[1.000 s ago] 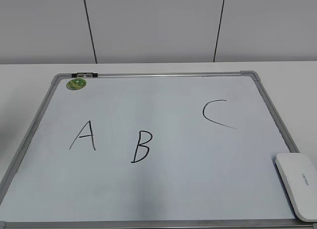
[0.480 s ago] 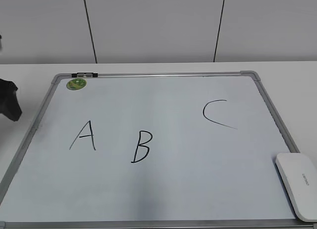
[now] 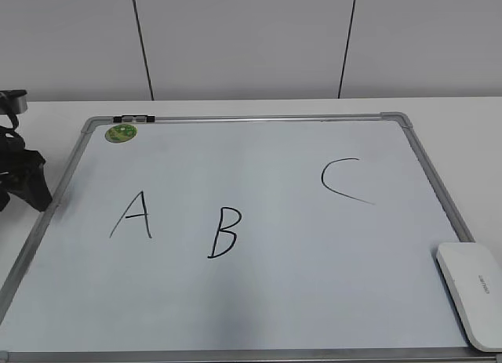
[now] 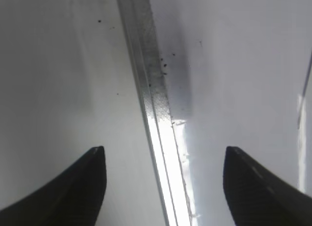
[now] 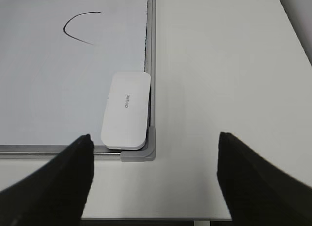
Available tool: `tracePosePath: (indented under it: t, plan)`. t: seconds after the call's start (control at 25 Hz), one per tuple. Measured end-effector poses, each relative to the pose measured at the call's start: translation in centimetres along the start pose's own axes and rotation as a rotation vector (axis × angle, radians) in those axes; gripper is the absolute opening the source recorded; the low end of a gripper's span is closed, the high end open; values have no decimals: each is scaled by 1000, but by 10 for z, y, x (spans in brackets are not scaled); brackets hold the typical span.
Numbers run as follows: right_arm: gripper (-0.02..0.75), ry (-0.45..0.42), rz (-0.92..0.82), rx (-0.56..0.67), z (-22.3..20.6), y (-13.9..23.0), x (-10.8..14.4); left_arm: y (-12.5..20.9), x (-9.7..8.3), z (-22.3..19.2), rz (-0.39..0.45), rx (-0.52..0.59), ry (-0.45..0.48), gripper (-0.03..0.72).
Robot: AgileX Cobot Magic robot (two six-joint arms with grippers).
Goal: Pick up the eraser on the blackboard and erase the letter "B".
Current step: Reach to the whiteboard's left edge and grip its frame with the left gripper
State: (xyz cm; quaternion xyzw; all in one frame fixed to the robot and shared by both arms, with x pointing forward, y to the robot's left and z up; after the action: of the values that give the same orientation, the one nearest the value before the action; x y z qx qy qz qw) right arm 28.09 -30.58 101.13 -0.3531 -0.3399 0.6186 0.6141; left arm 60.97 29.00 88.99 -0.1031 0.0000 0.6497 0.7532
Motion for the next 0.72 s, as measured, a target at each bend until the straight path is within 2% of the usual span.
tracePosePath:
  t: [0.28,0.44,0.72]
  plan:
    - [587,2,1,0,0,0,0,-2,19,-12,36,-18,72,510]
    - [587,2,1,0,0,0,0,-9,19,-21,45,-11,99,496]
    - [587,2,1,0,0,0,0,-21,19,-30,53,6,129,394]
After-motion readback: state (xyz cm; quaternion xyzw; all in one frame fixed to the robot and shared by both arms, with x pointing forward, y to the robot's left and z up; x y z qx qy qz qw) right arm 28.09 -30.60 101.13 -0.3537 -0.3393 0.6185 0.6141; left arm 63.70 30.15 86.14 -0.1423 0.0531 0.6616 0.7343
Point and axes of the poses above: a point on each arm's last joint axis where the gripper is mounted, z pointing back along that axis away from the gripper, x along the wrist's bending axis when the last joint is at zero, y = z × x, the point moved 6 cm from there along -z, pointing out along that axis toward the gripper, and after that the axes turned 2 degrees about -z, right-handed, at the moved point
